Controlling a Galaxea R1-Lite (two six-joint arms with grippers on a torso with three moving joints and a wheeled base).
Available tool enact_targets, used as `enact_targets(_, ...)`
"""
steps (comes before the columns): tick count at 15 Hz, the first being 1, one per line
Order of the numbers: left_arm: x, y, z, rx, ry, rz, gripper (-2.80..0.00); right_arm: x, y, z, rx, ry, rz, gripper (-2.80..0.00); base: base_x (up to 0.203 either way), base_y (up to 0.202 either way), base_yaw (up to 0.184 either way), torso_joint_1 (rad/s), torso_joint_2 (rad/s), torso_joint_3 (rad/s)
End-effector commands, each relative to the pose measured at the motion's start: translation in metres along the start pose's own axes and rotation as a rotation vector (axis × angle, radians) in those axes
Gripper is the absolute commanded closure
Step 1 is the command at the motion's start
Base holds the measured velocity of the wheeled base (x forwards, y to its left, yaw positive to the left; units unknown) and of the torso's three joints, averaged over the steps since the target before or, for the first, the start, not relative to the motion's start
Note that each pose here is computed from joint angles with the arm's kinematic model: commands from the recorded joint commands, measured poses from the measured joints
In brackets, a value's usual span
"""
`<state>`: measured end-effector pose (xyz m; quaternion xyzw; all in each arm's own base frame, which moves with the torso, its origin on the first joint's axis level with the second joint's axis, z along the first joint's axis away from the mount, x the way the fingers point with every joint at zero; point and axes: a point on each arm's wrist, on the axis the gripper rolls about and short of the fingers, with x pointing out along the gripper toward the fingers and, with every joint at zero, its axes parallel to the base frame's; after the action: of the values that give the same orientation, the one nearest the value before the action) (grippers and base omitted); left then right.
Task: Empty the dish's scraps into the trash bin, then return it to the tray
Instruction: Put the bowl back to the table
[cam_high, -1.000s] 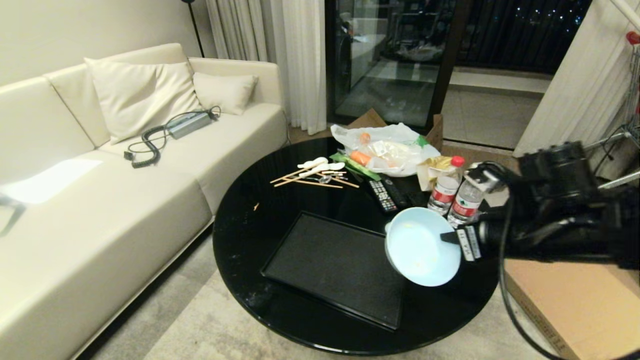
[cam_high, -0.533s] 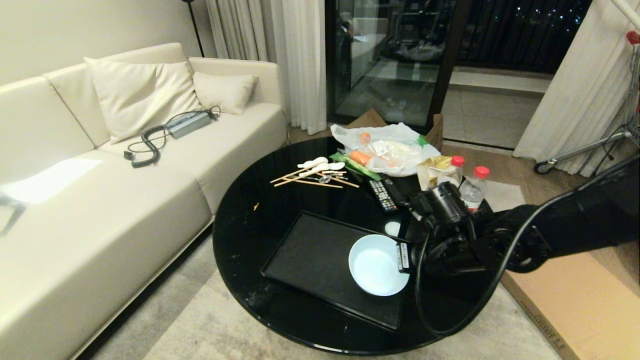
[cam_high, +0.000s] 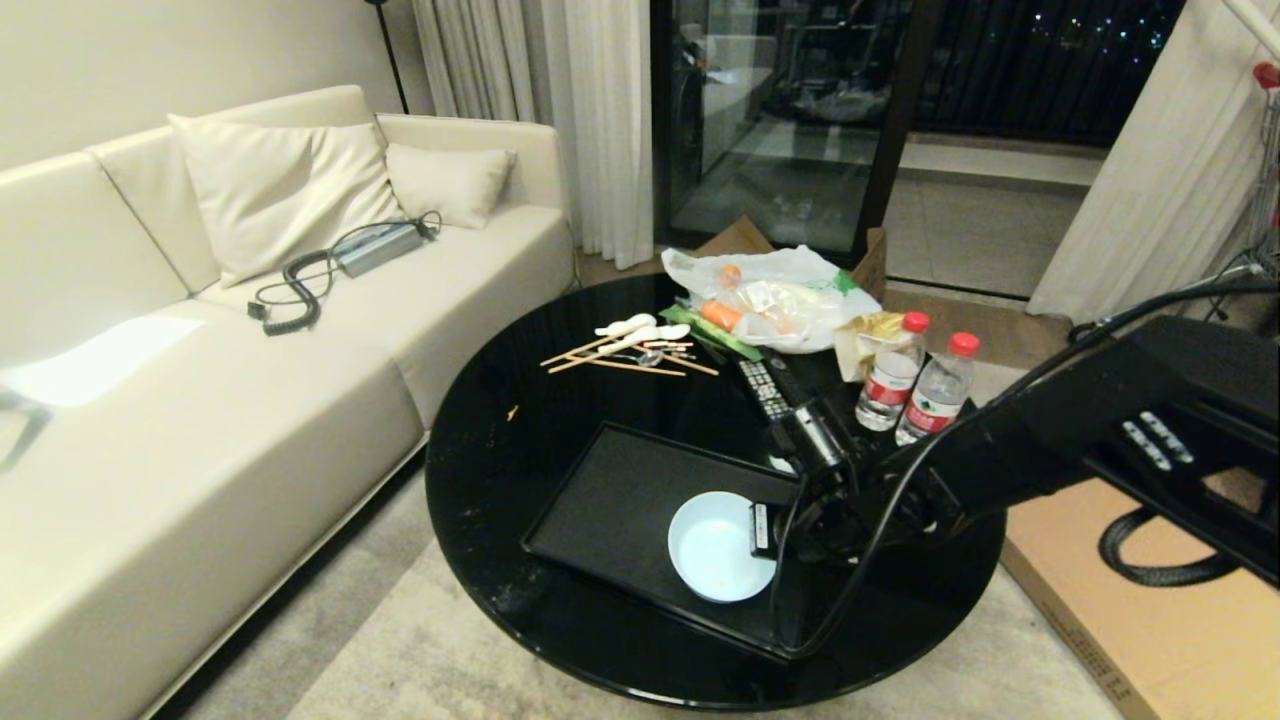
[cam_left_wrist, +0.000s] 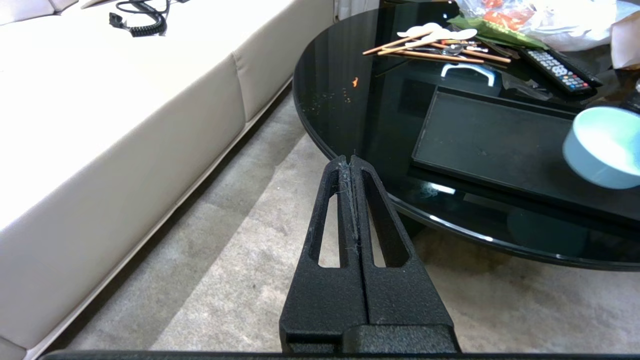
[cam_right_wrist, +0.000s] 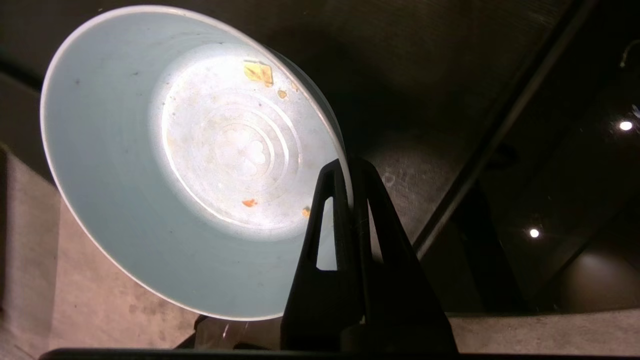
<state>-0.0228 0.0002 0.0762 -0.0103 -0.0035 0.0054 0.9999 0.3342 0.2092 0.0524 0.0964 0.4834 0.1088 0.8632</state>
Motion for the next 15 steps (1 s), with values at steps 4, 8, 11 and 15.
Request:
enact_targets(4,0.0,0.0,0.0,-0.001,-0.001,0.0,0.0,0.029,-0.001,-0.002,0.02,0.009,-0.023,0.0,0.0,0.0,0.0,0.0,0.0,0.0)
enact_targets(8,0.0,0.0,0.0,-0.001,-0.001,0.0,0.0,0.036,0.002,0.002,0.022,-0.001,-0.019,0.0,0.0,0.0,0.0,0.0,0.0,0.0)
enact_targets(11,0.0,0.0,0.0,-0.001,-0.001,0.0,0.0,0.039,0.004,0.007,0.023,-0.012,-0.012,0.0,0.0,0.0,0.0,0.0,0.0,0.0)
enact_targets(15,0.0,0.0,0.0,-0.001,-0.001,0.0,0.0,0.046,0.003,0.006,0.023,-0.034,-0.047,-2.8,0.0,0.0,0.0,0.0,0.0,0.0)
